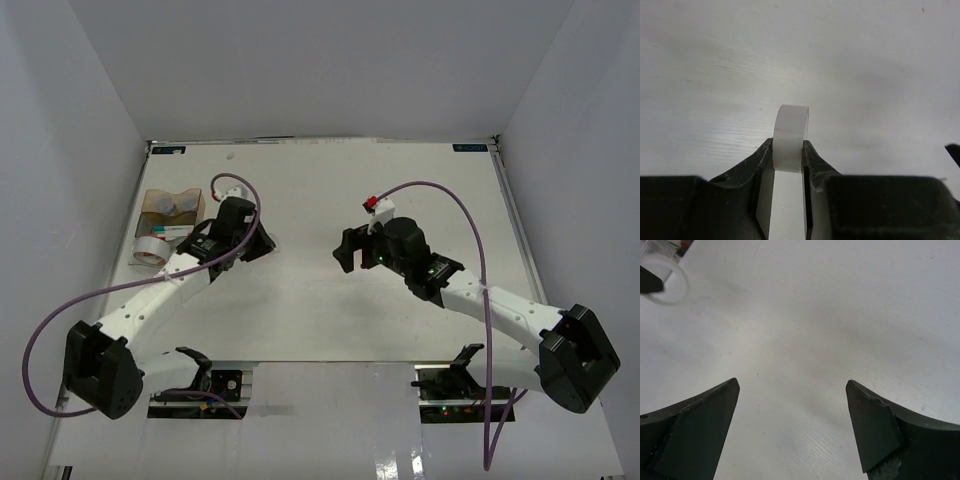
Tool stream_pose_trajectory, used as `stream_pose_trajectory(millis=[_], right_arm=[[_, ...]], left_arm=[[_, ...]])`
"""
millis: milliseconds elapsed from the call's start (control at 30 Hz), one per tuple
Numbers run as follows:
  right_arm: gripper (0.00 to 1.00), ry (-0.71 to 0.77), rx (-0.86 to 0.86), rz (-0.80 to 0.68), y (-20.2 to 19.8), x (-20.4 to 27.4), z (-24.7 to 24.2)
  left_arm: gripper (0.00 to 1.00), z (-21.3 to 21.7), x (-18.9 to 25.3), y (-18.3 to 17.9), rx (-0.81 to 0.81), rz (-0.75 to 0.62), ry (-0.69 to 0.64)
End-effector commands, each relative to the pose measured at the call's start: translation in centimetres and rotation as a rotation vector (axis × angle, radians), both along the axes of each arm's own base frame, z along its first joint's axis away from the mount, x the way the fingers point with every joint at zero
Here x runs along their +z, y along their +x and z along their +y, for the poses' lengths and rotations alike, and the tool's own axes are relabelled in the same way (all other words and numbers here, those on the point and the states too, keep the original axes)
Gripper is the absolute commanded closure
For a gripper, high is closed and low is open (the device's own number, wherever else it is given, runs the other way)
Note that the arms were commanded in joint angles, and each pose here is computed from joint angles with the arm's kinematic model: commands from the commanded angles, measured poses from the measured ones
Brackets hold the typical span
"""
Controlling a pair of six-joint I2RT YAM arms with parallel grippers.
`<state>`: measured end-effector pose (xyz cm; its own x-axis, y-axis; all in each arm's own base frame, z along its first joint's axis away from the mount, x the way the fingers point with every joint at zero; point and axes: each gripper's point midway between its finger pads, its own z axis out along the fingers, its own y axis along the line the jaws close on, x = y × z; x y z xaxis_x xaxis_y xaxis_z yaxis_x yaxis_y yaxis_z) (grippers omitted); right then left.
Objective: Sort the stationery into containers
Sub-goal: Place the stationery in the storage box.
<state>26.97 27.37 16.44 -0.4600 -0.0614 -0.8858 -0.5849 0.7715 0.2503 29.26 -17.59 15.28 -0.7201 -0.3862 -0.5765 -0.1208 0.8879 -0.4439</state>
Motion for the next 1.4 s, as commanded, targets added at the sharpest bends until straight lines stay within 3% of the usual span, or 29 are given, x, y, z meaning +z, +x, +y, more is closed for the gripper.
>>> stream_pose_trajectory(millis=[0,233,500,1067,1367], right_arm=[[0.06,-0.046,-0.043,-0.035,0.2,-0.6,-1.6],[0.07,-0.070,-0.020,-0.001,-0.2,-3.2,-1.8],[0.07,-0.064,-0.013,0.017,-0.3,-4.9,-2.8],[0.08,0.008,0.020,0.075,-0.3,-6.2,-3.2],[0.09,0.007,0.017,0.083,-0.3,-6.4,-3.4]], left_arm=[[0.97,6.3,2.3,-0.4,0.121,-0.023,0.109],[0.99,16.5,3.4,0.3,0.316,0.038,0.232],[0.97,22.9,2.2,1.5,0.436,0.103,0.223],[0.89,25.8,-1.3,3.7,0.474,0.194,0.227],[0.74,26.4,-2.6,3.7,0.490,0.221,0.229]])
